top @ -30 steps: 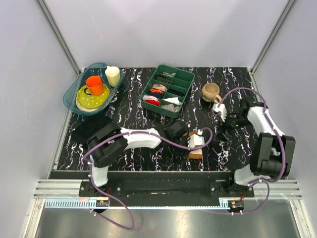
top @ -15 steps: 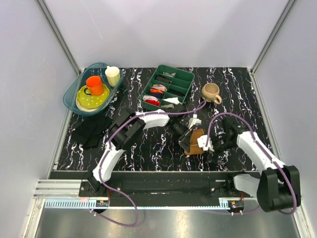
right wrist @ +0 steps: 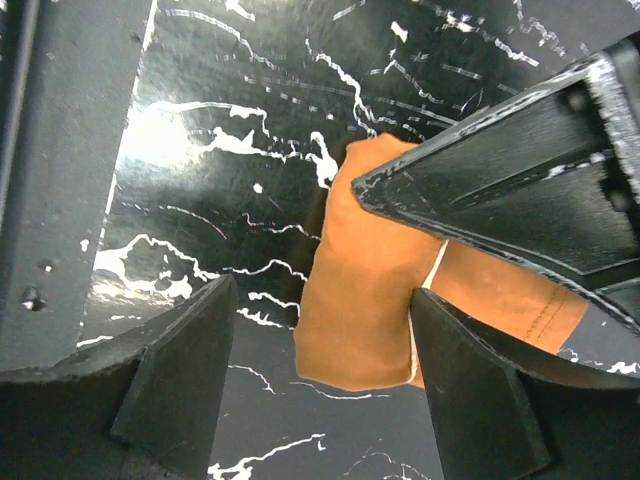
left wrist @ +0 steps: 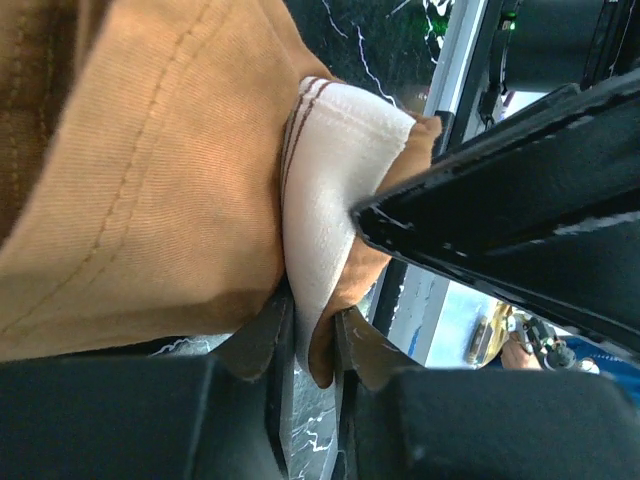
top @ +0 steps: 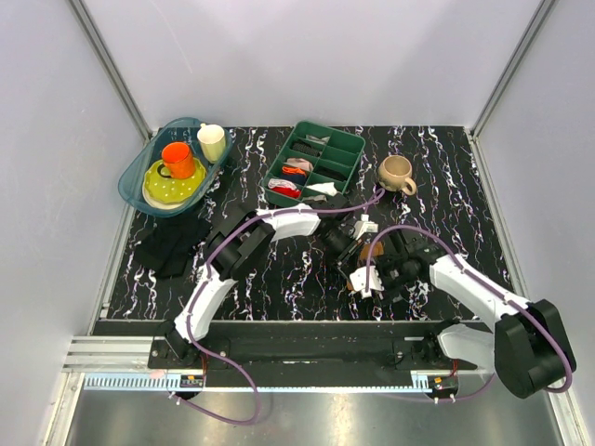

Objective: Roll the underwear
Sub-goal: Roll the underwear to the center of the board.

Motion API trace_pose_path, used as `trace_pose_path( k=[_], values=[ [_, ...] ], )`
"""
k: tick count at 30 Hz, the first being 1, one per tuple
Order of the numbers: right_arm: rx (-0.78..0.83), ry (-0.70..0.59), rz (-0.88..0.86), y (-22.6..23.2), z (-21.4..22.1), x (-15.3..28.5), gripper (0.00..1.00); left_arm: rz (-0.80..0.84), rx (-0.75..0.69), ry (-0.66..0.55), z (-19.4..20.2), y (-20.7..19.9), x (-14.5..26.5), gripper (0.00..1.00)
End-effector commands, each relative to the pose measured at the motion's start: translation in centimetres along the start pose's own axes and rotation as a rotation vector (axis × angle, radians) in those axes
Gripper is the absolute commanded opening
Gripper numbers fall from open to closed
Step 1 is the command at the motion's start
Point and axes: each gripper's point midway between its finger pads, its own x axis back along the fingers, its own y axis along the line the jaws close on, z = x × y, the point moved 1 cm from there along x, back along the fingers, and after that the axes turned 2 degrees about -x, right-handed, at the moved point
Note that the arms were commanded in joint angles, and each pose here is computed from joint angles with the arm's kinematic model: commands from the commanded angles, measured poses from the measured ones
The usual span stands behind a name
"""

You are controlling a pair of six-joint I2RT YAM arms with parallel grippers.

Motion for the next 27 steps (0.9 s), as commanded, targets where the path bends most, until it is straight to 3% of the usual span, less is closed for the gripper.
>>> trace_pose_path(
  k=[1,6,8,11,13,15,18,21,27],
  values=[
    [-0.021,0.121,0.0,1.0,2.8,-0.8,0.74,-0.119,0.069,-0.004,0.4,2.4,-0.6,0.19],
    [-0.062,0.223,-0.006,2.5,5.4,-1.3,0.61,-0.152,0.036,-0.142,-1.7,2.2,0.5,0.31],
    [-0.118,0.245,0.002,2.3,5.6,-1.2,0.5,-0.165,0.015,-0.223,-3.0,0.8,2.1,0.4],
    [-0.153,0.245,-0.007,2.5,5.6,-1.2,0.4,-0.235,-0.033,-0.376,-4.3,-0.2,4.9,0.54],
    [-0.17,0.222,-0.014,2.6,5.1,-1.2,0.38,-0.302,-0.037,-0.493,-4.8,-0.5,7.1,0.66],
    [-0.176,0.207,-0.031,2.8,4.8,-1.3,0.36,-0.351,-0.029,-0.566,-4.8,0.3,8.3,0.71],
    [-0.18,0.183,-0.047,3.1,4.4,-1.4,0.35,-0.374,-0.007,-0.577,-4.9,0.8,8.6,0.75],
    [-0.175,0.17,-0.062,3.4,4.2,-1.5,0.35,-0.358,0.034,-0.551,-5.1,2.3,7.1,0.99],
    [-0.166,0.163,-0.06,3.6,4.0,-1.3,0.35,-0.371,0.043,-0.522,-5.9,3.6,5.0,0.95]
  ],
)
